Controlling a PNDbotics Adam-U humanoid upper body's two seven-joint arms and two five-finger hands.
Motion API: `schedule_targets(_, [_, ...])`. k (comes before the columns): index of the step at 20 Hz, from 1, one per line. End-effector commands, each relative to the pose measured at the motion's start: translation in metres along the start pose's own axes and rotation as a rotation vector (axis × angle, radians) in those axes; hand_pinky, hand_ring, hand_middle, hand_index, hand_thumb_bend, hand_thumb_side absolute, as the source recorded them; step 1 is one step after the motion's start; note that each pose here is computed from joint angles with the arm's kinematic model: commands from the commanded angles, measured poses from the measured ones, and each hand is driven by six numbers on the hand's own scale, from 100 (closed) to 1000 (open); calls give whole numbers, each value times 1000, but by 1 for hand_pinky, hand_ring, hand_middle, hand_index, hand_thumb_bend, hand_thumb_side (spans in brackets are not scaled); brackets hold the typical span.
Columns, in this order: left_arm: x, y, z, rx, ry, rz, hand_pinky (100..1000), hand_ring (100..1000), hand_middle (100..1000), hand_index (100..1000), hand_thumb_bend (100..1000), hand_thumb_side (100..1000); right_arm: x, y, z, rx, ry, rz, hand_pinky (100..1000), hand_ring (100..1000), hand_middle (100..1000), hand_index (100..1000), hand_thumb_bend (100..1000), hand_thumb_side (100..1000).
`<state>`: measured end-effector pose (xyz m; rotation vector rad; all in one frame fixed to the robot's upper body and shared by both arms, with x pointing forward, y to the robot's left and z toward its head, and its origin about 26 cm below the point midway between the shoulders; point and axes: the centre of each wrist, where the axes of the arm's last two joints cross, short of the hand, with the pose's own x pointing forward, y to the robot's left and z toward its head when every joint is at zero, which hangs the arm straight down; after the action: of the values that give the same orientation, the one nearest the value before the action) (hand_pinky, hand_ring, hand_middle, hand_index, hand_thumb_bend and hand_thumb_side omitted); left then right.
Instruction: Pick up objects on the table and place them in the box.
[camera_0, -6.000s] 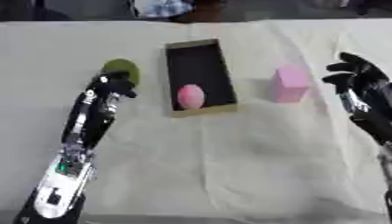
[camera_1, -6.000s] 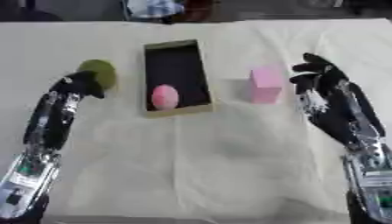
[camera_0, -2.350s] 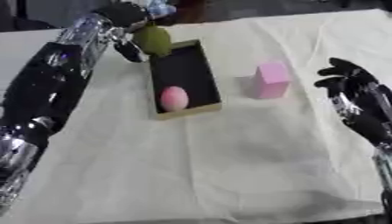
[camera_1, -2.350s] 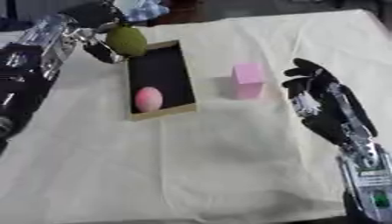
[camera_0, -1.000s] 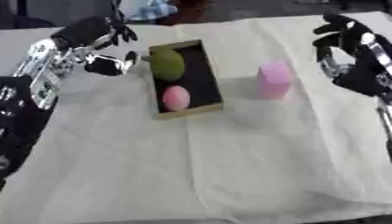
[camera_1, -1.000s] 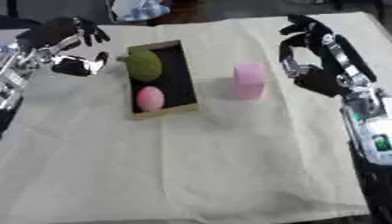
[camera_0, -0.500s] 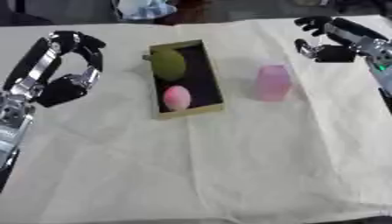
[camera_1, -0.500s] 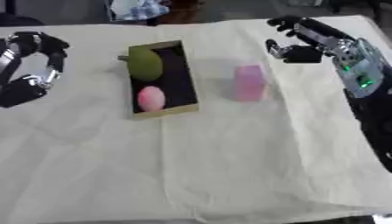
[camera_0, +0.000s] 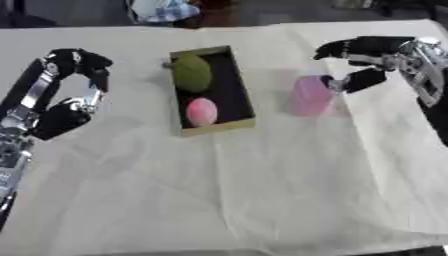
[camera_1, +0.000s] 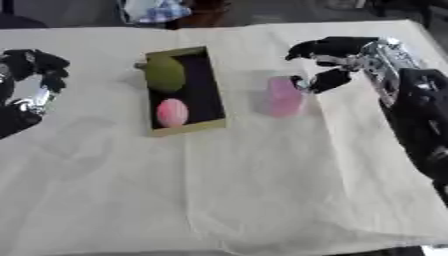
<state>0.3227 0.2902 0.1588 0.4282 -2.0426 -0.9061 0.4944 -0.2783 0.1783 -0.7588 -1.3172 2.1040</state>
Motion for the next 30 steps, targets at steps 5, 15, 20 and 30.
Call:
schedule_targets(5, [0, 4, 2, -5, 2, -12, 704, 532, 551, 732, 100, 641, -1, -19, 6, -16, -58, 93, 903, 986, 981, 1000, 100, 869])
schedule_targets(15, [-3, -1, 3, -16, 9, 2, 704, 532, 551, 731, 100, 633, 11, -15, -6, 82, -77, 166, 901, 984, 948, 1000, 100, 732])
schedule_targets(20, [-2, -2, 3, -18, 8, 6, 704, 532, 551, 731, 100, 633, 11, -15, -7, 62, -73, 159, 900, 979, 941, 1000, 100, 740])
schedule_targets(30, [-5, -3, 5, -19, 19, 12, 704, 531, 550, 729, 100, 637, 5, -30, 9, -46, -74, 125, 895, 964, 921, 1000, 100, 952])
